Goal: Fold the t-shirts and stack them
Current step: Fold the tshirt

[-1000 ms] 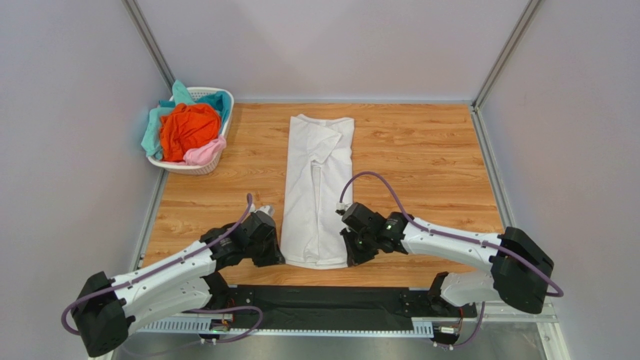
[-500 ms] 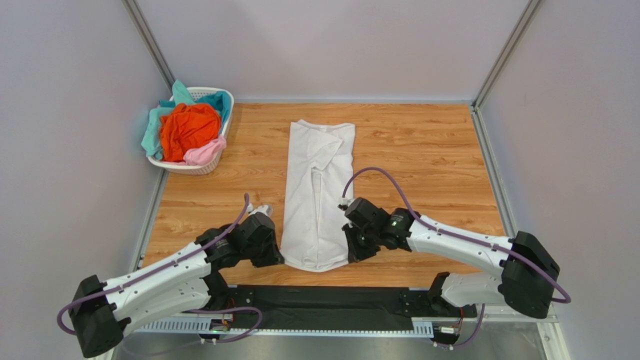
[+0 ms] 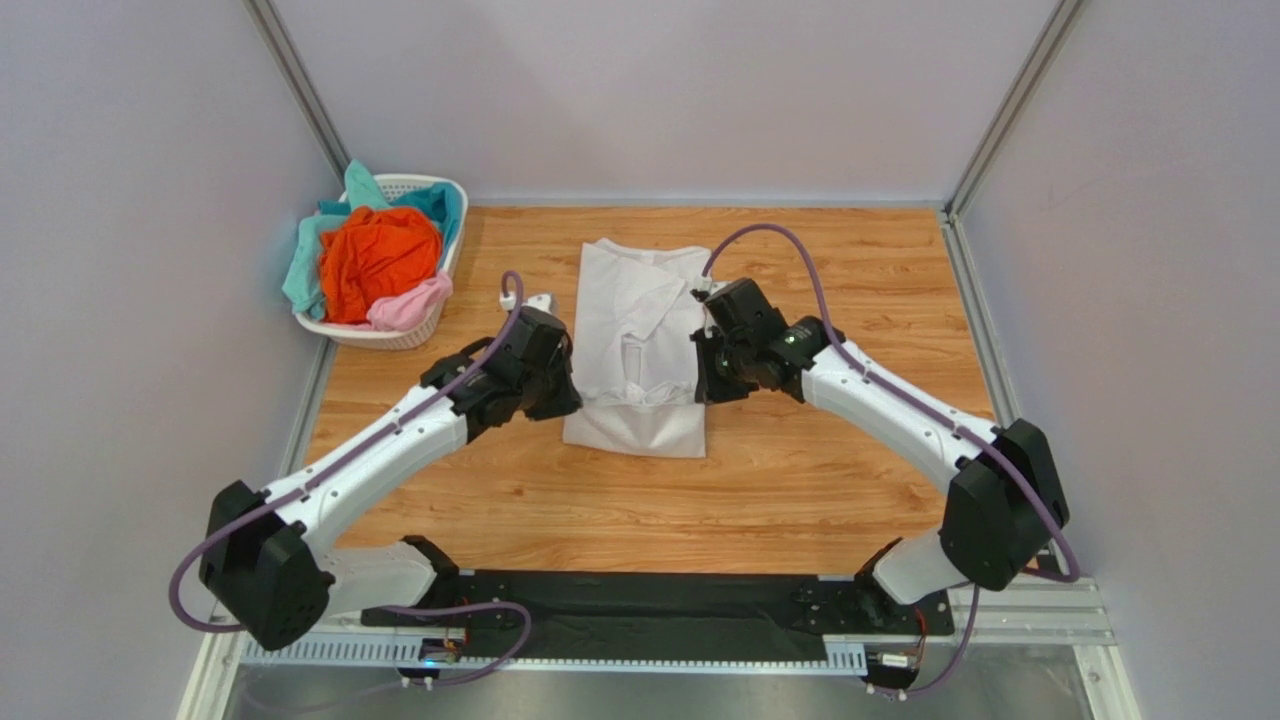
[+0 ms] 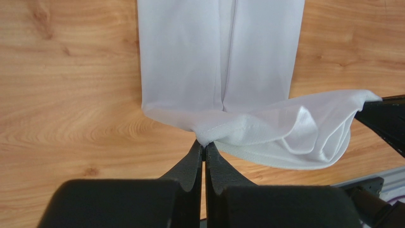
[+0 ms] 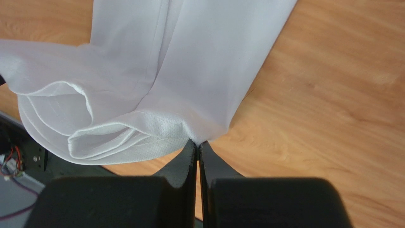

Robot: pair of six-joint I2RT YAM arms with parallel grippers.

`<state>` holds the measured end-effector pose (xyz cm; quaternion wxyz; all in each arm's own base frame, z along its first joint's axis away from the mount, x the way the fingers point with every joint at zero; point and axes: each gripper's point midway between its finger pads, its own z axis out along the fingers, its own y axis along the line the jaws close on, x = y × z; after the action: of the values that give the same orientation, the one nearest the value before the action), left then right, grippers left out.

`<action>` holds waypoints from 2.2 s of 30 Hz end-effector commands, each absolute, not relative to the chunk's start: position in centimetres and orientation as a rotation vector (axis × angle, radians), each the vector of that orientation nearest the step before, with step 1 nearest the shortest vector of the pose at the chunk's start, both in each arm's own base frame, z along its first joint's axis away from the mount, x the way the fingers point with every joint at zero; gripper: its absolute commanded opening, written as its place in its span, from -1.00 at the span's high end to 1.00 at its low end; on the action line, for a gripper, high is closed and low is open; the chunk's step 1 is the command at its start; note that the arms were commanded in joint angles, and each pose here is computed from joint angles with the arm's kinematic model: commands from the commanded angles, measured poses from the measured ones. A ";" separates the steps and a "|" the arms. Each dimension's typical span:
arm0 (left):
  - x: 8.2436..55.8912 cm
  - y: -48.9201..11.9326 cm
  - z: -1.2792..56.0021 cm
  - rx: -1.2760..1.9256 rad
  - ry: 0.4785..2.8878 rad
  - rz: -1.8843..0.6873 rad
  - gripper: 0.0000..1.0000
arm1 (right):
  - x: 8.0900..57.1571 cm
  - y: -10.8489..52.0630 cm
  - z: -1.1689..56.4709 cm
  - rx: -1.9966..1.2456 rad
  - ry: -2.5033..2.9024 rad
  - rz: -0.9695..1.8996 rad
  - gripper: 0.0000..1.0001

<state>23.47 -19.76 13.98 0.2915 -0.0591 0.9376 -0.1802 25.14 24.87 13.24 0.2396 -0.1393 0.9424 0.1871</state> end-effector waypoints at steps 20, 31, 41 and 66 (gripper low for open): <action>36.9 -20.9 14.1 -0.075 2.475 -0.557 1.00 | 38.5 23.8 14.0 -0.283 2.495 0.512 1.00; 41.0 -21.0 10.5 -0.085 2.551 -0.603 1.00 | 42.7 23.7 10.9 -0.276 2.525 0.533 0.99; 42.7 -20.9 7.4 -0.117 2.622 -0.630 0.91 | 45.2 22.9 6.9 -0.214 2.593 0.543 0.85; 32.6 -22.9 11.4 -0.108 2.529 -0.858 -0.99 | 31.0 29.4 13.7 -0.396 2.451 1.118 -1.00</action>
<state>32.56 -21.22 11.09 0.2329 -0.0398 0.9335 -0.2699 31.38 27.37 13.49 0.2158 -0.1440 0.9014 0.3466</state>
